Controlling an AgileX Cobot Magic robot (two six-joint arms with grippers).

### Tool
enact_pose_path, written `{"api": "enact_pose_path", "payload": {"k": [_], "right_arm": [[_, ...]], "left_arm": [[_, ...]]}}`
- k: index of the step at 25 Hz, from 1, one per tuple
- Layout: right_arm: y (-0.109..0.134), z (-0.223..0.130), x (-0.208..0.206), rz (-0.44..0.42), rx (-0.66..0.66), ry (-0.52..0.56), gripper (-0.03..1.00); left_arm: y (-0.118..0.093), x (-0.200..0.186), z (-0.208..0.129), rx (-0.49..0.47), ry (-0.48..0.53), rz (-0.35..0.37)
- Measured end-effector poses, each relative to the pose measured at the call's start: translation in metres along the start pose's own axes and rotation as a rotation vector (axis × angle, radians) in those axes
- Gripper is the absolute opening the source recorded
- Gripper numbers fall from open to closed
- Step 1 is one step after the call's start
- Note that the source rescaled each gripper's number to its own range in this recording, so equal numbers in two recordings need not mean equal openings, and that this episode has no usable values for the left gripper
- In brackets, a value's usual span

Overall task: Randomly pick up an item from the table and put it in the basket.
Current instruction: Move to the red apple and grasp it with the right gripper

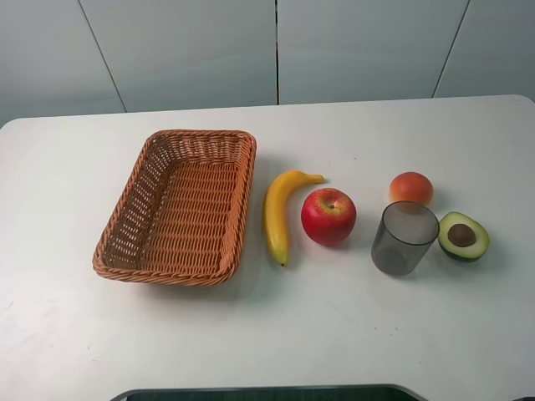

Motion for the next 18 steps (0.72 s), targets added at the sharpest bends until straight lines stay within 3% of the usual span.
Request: {"api": "enact_pose_path", "payload": {"k": [18], "right_arm": [[0.0000,0.0003,0.0000,0.000,0.000,-0.002,1.00]], "left_arm": [[0.0000,0.0000,0.0000,-0.002,0.000,0.000]]}}
Point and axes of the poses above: a point on each arm's last joint axis where the gripper is mounted, x pointing out along that axis toward the gripper, y along the wrist's bending axis when the last joint is at zero, z = x × y, the point moved 7 cm from there along x, pointing out along that axis toward the gripper, and after that the axes turned 2 degrees about x, right-handed, at the moved point
